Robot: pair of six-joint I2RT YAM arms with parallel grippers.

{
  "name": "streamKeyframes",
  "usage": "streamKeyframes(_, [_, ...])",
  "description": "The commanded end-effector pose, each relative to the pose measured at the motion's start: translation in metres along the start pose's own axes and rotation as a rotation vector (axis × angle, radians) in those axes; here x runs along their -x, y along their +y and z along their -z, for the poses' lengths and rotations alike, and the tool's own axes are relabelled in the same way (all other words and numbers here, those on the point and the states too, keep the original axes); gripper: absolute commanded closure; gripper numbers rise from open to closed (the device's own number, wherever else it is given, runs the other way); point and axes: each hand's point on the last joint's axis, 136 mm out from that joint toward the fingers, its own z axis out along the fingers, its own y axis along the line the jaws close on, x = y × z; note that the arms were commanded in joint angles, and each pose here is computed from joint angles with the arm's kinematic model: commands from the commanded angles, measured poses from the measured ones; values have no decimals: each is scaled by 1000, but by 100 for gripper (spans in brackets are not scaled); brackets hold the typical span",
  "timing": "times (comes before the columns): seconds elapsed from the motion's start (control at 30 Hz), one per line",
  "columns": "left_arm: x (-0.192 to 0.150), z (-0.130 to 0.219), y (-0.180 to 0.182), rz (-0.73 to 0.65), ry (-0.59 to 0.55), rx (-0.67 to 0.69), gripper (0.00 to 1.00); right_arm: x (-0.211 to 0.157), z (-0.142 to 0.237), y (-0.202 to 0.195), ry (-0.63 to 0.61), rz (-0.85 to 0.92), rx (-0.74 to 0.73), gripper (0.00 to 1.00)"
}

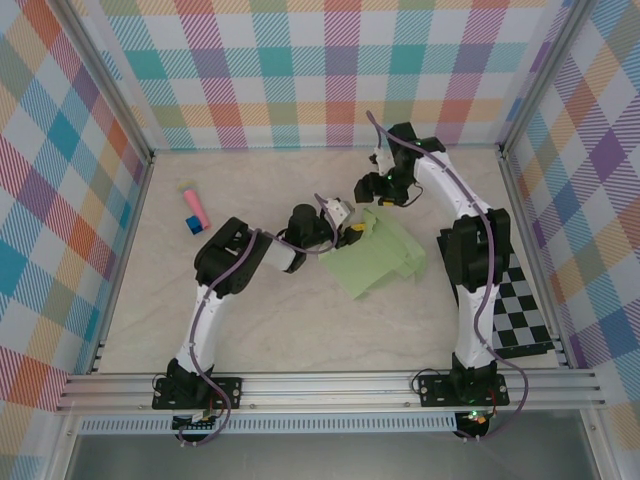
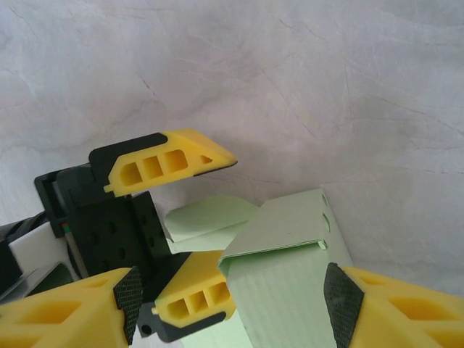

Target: Fold the paper box

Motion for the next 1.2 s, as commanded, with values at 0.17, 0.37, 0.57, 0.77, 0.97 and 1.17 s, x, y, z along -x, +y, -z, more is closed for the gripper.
streamKeyframes(0.17, [21, -18, -15, -124, -73, -10, 52, -15, -14, -8, 70, -33, -55, 31])
streamKeyframes(0.37, [18, -29, -19, -171, -77, -46, 64, -14, -11, -7, 69, -34, -54, 31])
streamKeyframes(0.57, [16, -30, -21, -194, -72, -38, 73, -12, -3, -2, 58, -34, -43, 32])
streamKeyframes(0.77, [12, -32, -25, -226, -58, -37, 83, -11, 11, -10, 25, -62, -103, 31])
streamKeyframes(0.97, [11, -31, -25, -236, -55, -30, 91, -7, 27, -27, -14, -41, -147, 28])
streamKeyframes(1.17, [12, -28, -22, -233, -61, -2, 93, -6, 33, -20, -9, 0, -50, 27])
